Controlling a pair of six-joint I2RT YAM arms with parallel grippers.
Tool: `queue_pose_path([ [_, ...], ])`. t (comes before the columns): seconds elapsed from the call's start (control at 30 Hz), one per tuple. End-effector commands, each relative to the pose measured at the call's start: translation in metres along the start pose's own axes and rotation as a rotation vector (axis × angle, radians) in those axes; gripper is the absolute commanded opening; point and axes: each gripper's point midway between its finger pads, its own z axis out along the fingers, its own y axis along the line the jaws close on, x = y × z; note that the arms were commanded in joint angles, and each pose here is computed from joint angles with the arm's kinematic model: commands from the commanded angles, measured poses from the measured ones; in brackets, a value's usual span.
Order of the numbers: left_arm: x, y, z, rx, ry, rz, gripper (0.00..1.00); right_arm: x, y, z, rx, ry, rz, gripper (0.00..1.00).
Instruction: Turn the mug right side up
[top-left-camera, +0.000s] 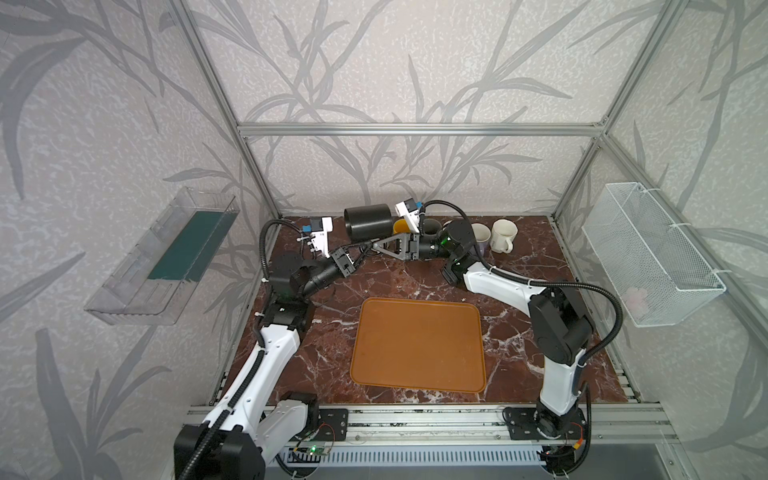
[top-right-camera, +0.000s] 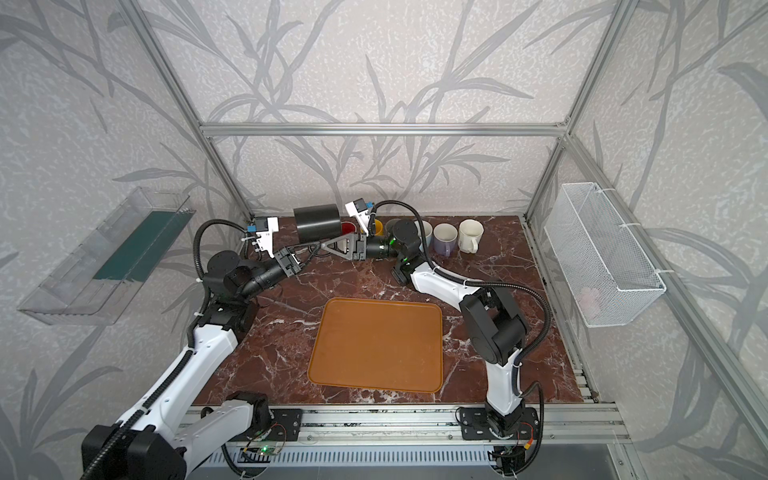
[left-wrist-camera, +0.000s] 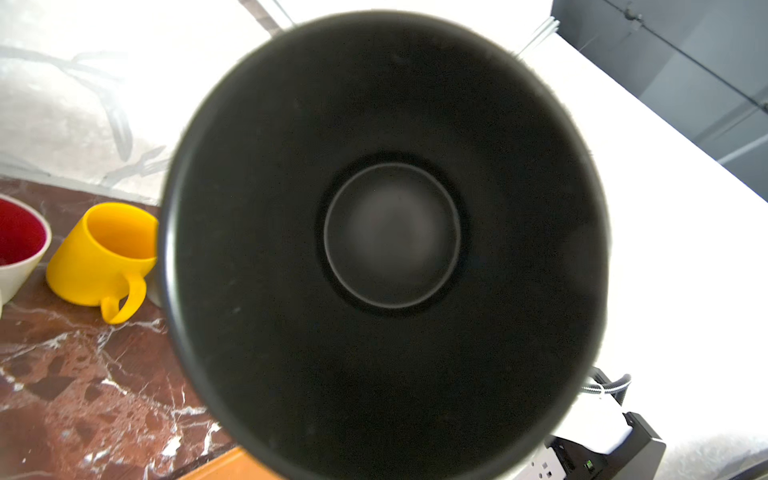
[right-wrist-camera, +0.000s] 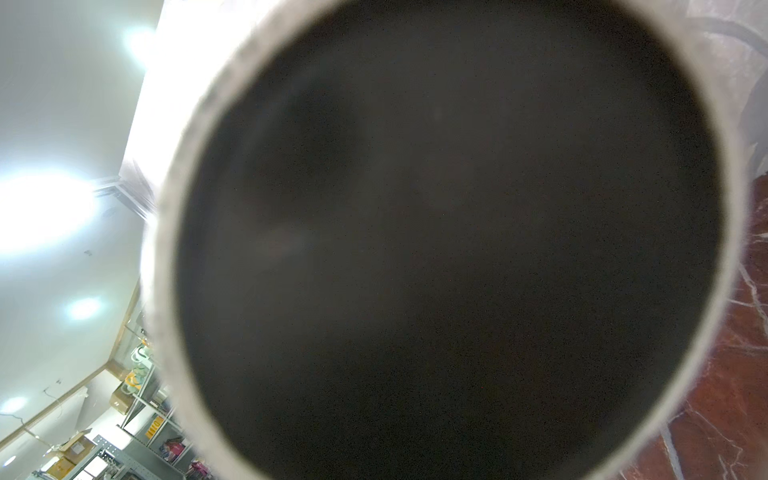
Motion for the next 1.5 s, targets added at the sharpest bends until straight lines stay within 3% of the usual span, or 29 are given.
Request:
queue_pose_path([
  [0.0,-0.017,-0.027,-0.004,0.053,-0.048,0.092,0.00,-0.002,0.022,0.001,-0.015,0.014,-0.094,0.44],
  [0.43,-0.022,-0.038,-0.008,0.070,-0.065,0.117,0.00,0.007,0.016,-0.009,0.087,0.026,-0.132,0.59],
  [0.9,-0.018,-0.020,-0.010,-0.038,-0.051,0.135,0.00,0.016,0.002,-0.031,0.297,0.036,-0.164,0.59],
  [1.47,-0.017,0.006,-0.005,-0.157,-0.019,0.126,0.00,0.028,-0.007,-0.058,0.427,0.053,-0.188,0.59],
])
